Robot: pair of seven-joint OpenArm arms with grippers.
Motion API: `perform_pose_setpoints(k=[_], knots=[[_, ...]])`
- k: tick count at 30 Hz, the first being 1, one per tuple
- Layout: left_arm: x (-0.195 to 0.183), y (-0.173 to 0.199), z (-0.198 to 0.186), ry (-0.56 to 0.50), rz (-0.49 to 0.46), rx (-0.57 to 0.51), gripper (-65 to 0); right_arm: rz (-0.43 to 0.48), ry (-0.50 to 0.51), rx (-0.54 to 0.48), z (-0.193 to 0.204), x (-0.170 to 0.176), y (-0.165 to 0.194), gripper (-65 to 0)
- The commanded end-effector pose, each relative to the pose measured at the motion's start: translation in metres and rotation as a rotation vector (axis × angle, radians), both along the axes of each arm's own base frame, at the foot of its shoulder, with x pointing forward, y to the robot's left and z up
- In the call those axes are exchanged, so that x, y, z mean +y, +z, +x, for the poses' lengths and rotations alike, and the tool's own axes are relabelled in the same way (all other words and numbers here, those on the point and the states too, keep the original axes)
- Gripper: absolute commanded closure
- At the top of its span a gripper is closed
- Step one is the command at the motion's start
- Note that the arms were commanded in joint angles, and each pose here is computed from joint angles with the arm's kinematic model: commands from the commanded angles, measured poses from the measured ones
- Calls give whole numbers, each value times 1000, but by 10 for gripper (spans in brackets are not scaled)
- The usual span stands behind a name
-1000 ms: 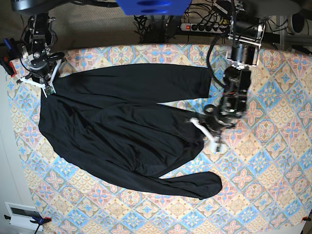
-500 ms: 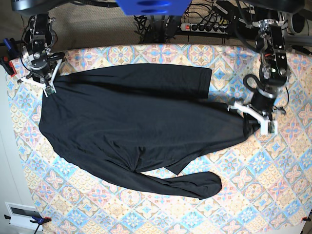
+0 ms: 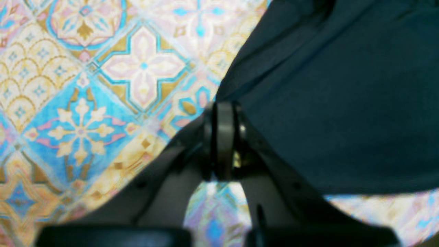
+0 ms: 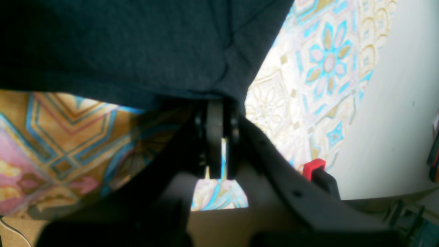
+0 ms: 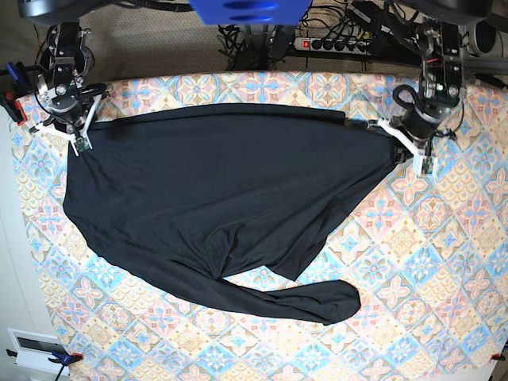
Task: Layout the t-shirt on the table in an organized manner, then fold the t-shirt properly
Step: 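Drag the shirt edge with the left gripper toward the hem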
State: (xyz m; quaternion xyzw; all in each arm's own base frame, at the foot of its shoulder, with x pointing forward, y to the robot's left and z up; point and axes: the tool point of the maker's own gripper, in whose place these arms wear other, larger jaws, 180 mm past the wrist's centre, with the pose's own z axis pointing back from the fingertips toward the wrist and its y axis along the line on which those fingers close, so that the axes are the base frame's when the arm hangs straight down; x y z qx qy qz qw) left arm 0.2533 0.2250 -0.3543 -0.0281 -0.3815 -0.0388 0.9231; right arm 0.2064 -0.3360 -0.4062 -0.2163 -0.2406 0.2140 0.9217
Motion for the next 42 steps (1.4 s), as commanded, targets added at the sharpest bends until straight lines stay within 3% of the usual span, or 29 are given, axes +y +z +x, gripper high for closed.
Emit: perform_pose_setpoints(k=[1, 4, 9, 14, 16, 19, 25, 30, 33, 37, 42], knots=[[-1, 12, 18, -24, 12, -28, -41, -29, 2, -30, 7, -8, 11, 0], [5, 5, 31, -16, 24, 69, -126, -29, 2, -30, 7, -8, 11, 0], [15, 16, 70, 24, 8, 33, -226, -30, 1, -30, 7, -9, 12, 0], [4, 31, 128, 76, -140, -25, -245, -30, 1, -30, 7, -9, 12, 0], [-13, 30, 152, 84, -210, -20, -245, -30, 1, -30, 7, -9, 12, 0], [-57, 21, 183, 14, -245, 21, -245, -30, 1, -30, 7, -9, 12, 0], [-144, -7, 211, -164, -197, 0, -246, -30, 1, -30, 7, -9, 12, 0], [-182, -44, 207, -231, -160, 67, -245, -30, 1, -30, 7, -9, 12, 0], [-184, -52, 210, -211, -169, 59, -204, -30, 1, -30, 7, -9, 12, 0], [-170, -39, 224, -142, -220, -5, 0, -30, 1, -49, 14, -9, 16, 0], [-122, -23, 240, 13, -293, -57, -16, -30, -1, -98, 33, -9, 27, 0]])
